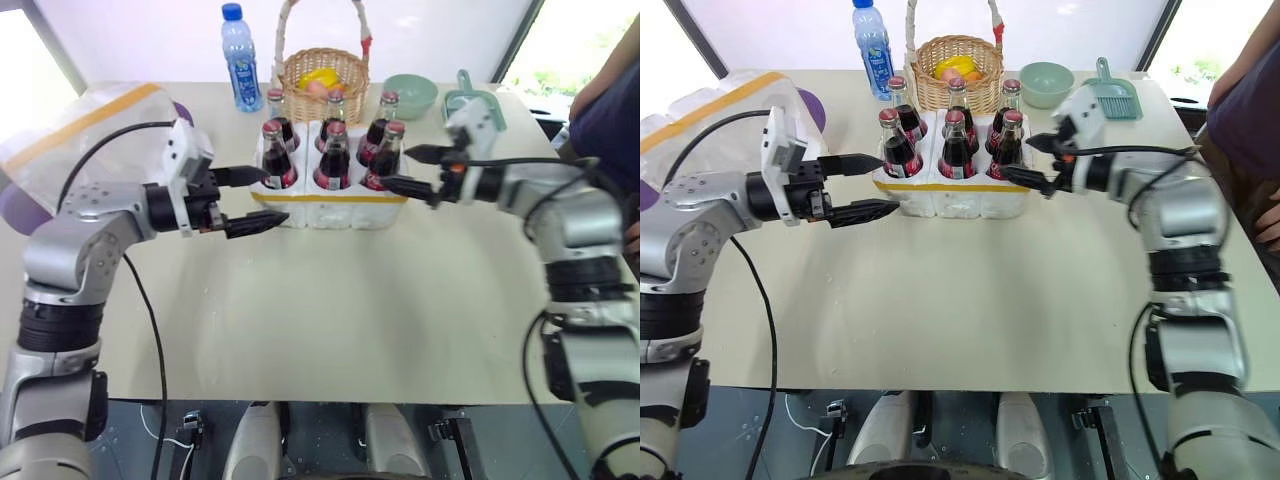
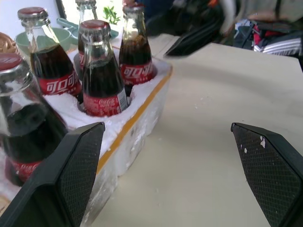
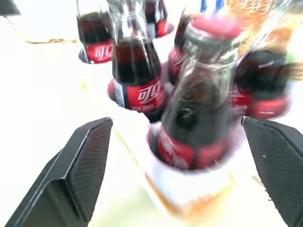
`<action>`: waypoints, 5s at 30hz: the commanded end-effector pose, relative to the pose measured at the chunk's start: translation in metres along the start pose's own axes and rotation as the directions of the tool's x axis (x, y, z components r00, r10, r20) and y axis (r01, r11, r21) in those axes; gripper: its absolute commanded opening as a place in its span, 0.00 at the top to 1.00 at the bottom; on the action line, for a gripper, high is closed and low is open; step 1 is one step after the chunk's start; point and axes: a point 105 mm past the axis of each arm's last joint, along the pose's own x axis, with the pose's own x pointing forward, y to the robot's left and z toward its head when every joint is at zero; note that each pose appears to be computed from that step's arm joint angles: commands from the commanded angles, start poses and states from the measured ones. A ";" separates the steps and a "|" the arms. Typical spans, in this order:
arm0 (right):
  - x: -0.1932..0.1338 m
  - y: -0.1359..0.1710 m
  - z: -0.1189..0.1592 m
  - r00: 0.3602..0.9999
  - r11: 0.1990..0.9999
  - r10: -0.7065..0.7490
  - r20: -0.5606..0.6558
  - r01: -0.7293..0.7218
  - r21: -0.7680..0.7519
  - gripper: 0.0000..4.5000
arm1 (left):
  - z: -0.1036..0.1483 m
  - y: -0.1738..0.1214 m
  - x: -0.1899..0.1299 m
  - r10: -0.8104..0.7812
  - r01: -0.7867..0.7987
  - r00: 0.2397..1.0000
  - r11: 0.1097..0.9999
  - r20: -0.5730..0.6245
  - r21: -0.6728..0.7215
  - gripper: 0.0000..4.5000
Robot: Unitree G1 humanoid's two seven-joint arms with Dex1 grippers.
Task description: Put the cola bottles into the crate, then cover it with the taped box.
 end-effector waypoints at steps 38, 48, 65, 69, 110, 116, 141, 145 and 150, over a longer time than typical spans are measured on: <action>-0.096 0.031 0.059 0.997 0.995 0.062 0.056 -0.057 -0.080 0.01 | -0.050 0.126 -0.269 0.633 -0.566 0.300 0.720 -0.714 0.400 0.00; -0.111 0.032 0.057 0.998 0.998 -0.037 0.048 0.039 -0.050 0.01 | -0.068 0.131 -0.254 0.617 -0.604 0.292 0.712 -0.731 0.360 0.00; -0.103 0.020 0.051 0.993 0.995 -0.098 0.060 0.100 -0.020 0.00 | -0.075 0.120 -0.252 0.505 -0.569 0.299 0.775 -0.809 0.274 0.12; -0.102 0.020 0.051 0.994 0.995 -0.095 0.058 0.097 -0.025 0.00 | -0.077 0.121 -0.252 0.514 -0.576 0.295 0.768 -0.806 0.279 0.12; -0.113 0.025 0.041 0.993 0.992 -0.114 0.024 0.115 -0.044 0.00 | 0.044 0.170 -0.157 0.808 -0.422 0.551 0.486 -0.210 0.765 0.87; -0.110 0.031 0.034 0.991 0.992 -0.125 0.048 0.126 -0.012 0.00 | 0.083 0.144 -0.069 0.634 -0.222 0.773 0.290 -0.013 0.931 0.87; -0.111 0.032 0.030 0.979 0.983 -0.176 0.099 0.170 0.065 0.00 | 0.054 0.103 0.014 0.587 0.003 0.799 -0.215 0.127 0.977 0.87; -0.109 0.032 0.030 0.980 0.984 -0.170 0.102 0.164 0.065 0.00 | 0.042 0.104 0.009 0.615 0.033 0.783 -0.200 0.099 0.979 0.87; -0.107 0.031 0.027 0.982 0.985 -0.166 0.084 0.162 0.055 0.00 | 0.019 0.102 0.008 0.635 0.049 0.770 -0.155 0.062 0.987 0.87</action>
